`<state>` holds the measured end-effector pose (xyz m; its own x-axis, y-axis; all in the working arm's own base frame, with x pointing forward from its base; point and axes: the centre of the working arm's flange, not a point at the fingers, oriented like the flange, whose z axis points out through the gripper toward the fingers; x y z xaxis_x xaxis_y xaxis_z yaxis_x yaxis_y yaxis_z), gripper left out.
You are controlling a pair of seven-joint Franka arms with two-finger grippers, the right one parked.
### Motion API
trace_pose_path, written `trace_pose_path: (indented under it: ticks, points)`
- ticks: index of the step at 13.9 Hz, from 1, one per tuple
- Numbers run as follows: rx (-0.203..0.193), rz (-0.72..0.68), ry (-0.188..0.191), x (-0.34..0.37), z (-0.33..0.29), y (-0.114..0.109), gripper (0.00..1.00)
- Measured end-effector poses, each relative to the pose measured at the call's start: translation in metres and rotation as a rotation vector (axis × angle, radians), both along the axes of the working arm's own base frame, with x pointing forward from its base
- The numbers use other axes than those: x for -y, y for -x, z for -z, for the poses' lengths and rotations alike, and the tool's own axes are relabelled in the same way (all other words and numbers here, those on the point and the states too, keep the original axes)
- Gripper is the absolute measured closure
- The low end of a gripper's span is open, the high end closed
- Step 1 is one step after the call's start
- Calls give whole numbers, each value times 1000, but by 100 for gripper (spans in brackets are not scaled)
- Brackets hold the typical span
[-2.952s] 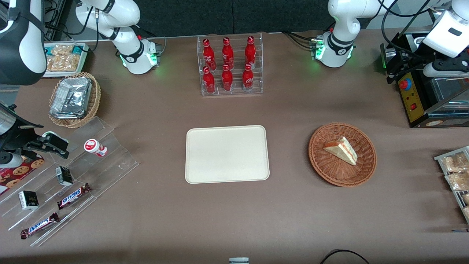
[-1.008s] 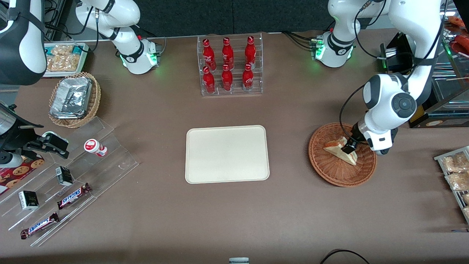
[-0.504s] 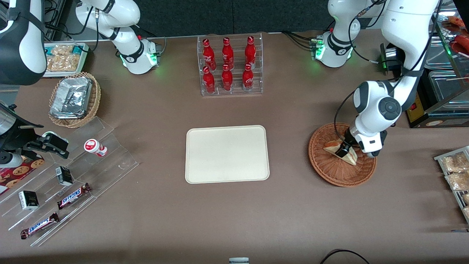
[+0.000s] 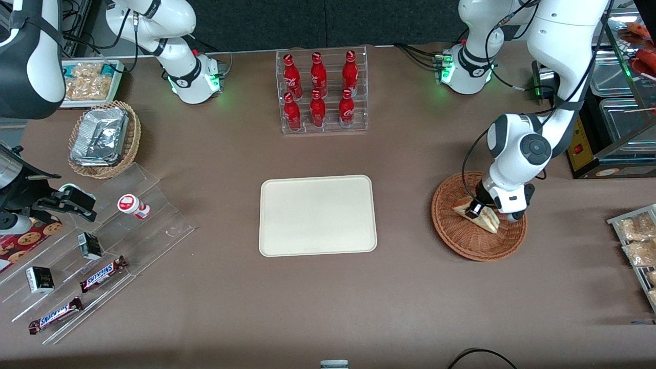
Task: Place sandwich from basket to tray
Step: 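Lift the sandwich and carry it with the left gripper over the cream tray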
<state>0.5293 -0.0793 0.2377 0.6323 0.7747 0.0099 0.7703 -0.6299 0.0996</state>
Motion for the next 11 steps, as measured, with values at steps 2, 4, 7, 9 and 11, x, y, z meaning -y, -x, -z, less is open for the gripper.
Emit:
trace_pose_path:
  ticks: [2,4,7,9,11]
  points:
    - [5,105,-10,4,-25,-2,76]
    - [4,210,-14,29,-67,-3,81]
    - [-29,346,-13,99,-141,-2,82]
    - [-15,472,-16,164,-180,4,82]
    - [-7,576,-41,229,-196,16,82]
